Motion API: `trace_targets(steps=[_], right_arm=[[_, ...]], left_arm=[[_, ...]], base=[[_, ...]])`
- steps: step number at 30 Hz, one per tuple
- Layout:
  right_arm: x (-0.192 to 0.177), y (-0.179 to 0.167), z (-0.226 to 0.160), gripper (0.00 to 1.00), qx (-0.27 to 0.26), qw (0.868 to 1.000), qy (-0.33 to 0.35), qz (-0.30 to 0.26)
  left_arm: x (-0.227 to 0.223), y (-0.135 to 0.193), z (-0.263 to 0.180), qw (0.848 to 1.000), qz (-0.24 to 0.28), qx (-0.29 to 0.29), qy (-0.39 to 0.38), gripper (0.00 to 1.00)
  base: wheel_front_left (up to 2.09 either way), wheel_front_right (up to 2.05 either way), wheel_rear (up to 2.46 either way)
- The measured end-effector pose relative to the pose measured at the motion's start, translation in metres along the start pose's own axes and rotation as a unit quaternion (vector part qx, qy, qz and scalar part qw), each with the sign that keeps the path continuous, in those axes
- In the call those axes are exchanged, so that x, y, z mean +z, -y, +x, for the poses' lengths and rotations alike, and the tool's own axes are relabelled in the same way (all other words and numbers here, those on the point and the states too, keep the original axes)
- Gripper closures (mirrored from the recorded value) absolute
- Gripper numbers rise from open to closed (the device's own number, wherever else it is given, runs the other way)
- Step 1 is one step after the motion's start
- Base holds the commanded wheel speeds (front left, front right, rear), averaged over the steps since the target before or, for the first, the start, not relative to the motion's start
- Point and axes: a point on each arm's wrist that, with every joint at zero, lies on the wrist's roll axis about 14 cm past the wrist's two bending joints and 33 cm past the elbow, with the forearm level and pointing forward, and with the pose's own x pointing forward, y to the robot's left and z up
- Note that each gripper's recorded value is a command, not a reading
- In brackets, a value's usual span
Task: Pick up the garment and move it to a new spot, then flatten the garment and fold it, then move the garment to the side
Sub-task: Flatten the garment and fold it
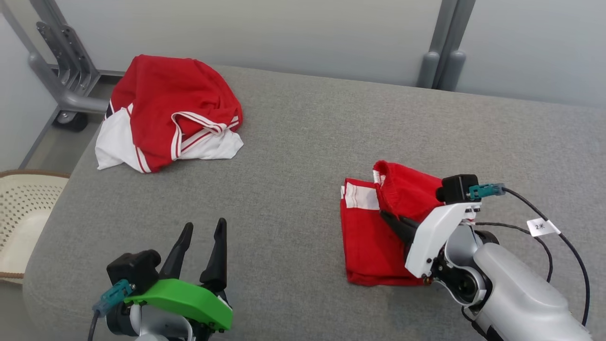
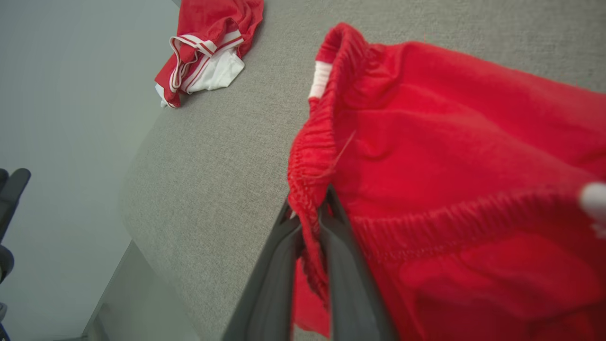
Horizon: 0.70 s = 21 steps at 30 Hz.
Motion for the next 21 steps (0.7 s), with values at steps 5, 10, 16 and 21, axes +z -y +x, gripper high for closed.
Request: trace_targets(steps=[5, 10, 16, 21], right_arm=[[-0.019, -0.012, 0.012, 1.0, 0.011, 0.999, -0.044, -0.007], [-0.025, -0.01, 0.021, 1.0, 0.007, 0.997, -0.071, -0.03], [-0.01, -0.018, 0.028, 0.0, 0.014, 0.997, -0.057, -0.056], [0.011, -0.032, 0.03, 0.0, 0.033, 0.995, -0.027, -0.089]], left_arm=[[0.003, -0.008, -0.006, 1.0, -0.004, 0.016, 0.005, 0.0], [0.003, -0.017, -0.007, 1.0, -0.005, 0.03, 0.005, 0.0], [0.005, -0.023, -0.005, 0.999, -0.003, 0.041, 0.009, 0.0], [0.001, -0.017, -0.003, 0.999, -0.006, 0.033, 0.003, 0.0]], base=[[0.0, 0.0, 0.0], [0.0, 0.0, 0.0], [0.0, 0.0, 0.0], [0.0, 0.0, 0.0]])
